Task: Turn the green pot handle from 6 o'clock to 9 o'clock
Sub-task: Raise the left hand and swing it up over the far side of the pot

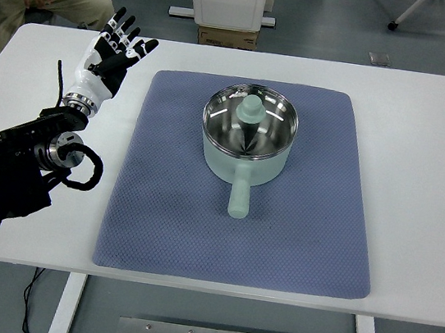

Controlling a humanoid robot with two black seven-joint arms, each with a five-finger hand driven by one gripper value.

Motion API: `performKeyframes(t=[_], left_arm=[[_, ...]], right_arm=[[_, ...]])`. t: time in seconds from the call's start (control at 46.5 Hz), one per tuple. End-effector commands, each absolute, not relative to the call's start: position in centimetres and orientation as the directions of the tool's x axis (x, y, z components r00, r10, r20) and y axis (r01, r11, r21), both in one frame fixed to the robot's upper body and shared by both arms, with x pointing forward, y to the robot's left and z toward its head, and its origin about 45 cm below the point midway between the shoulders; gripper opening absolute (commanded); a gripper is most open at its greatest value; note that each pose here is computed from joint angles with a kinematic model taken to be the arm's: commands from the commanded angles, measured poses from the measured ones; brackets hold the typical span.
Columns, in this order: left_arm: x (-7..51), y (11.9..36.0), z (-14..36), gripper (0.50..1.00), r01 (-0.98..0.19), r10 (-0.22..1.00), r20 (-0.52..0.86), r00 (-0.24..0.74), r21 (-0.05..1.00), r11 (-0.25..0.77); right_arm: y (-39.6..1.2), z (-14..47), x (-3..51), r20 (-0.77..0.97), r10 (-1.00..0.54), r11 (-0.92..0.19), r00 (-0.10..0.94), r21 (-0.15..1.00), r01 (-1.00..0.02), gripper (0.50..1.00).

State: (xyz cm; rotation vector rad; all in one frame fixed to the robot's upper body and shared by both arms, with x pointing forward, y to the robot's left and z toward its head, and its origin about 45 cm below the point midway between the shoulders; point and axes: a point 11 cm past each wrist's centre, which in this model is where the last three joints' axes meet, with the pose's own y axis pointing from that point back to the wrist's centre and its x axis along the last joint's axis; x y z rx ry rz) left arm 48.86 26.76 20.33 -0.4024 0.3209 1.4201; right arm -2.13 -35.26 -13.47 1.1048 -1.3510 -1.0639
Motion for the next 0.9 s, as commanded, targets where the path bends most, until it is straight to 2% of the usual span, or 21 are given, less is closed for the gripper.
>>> performKeyframes(t=[0.0,0.409,0.538,0.882], left_arm=[[48.9,26.7,20.4,1.000,-0.991,0.885,-0.447,0.130,-0.080,0.105],[49.4,28.0,21.8,1.000,-0.989,0.896,-0.423,0.137,-0.105,0.101],[49.4,29.4,22.2,1.000,-0.990,0.906,-0.406,0.121,-0.110,0.083],[49.5,29.5,22.5,1.000,-0.989,0.913,-0.386,0.130,-0.114,0.093]], right_arm=[[-35.3,-13.5,-2.1,0.179,-0.983,0.180,-0.029,0.982,-0.057,1.000],[-35.3,-13.5,-2.1,0.179,-0.983,0.180,-0.031,0.982,-0.057,1.000],[-35.3,-13.5,-2.1,0.179,-0.983,0.180,-0.029,0.982,-0.057,1.000],[-35.3,-13.5,-2.1,0.179,-0.983,0.180,-0.029,0.982,-0.057,1.000]])
